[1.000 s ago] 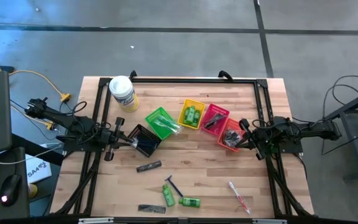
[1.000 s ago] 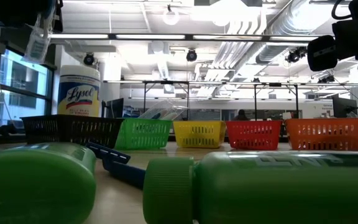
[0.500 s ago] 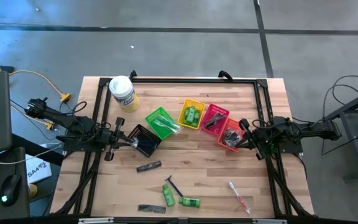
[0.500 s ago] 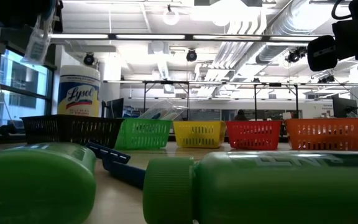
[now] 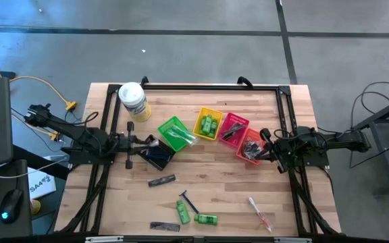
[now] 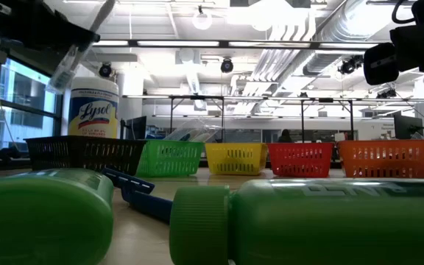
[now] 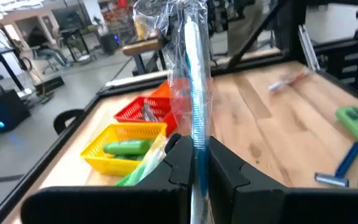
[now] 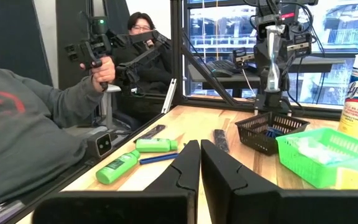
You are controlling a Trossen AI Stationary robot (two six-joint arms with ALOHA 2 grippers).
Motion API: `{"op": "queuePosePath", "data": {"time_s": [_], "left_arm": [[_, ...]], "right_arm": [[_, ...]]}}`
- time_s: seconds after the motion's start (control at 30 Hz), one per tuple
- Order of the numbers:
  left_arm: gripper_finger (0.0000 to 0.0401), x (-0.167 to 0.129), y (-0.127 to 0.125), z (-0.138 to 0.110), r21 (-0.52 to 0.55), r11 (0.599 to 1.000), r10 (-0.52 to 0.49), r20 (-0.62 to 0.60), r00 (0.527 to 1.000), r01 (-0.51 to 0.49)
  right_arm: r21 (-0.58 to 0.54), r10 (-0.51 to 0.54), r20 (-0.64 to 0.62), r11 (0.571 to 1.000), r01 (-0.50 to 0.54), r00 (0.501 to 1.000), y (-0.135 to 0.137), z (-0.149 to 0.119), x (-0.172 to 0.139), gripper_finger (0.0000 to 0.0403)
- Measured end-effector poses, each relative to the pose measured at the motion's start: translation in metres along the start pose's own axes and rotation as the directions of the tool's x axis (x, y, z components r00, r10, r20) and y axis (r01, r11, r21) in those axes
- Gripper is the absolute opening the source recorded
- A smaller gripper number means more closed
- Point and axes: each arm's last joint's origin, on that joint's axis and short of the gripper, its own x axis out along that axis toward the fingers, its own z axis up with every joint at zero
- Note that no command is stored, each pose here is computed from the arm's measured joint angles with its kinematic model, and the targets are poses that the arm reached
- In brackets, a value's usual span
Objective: Pick & Place Travel size toiletries
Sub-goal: Put the blue toothbrush into the green bin
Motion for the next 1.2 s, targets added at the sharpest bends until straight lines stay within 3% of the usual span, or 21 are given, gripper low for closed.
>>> {"op": "queuePosePath", "data": {"time_s": [0.5, 0.67, 1.2], "left_arm": [[0.0017, 0.023, -0.01, 0.008, 0.084, 0.996, -0.009, -0.116, 0.993, 0.019], [0.0017, 0.028, -0.011, 0.011, 0.123, 0.992, 0.038, -0.134, 0.99, -0.021], [0.0017, 0.034, -0.015, 0.006, 0.145, 0.989, 0.025, -0.179, 0.983, 0.001]], "right_arm": [[0.0, -0.004, 0.0, 1.0, 0.004, 1.0, 0.0, 0.0, 0.0, 0.0007], [-0.007, -0.005, 0.001, 1.0, 0.005, 1.0, 0.0, 0.0, 0.0, 0.0007], [-0.007, -0.005, -0.002, 1.0, 0.005, 1.0, 0.0, 0.0, 0.0, 0.0007]]}}
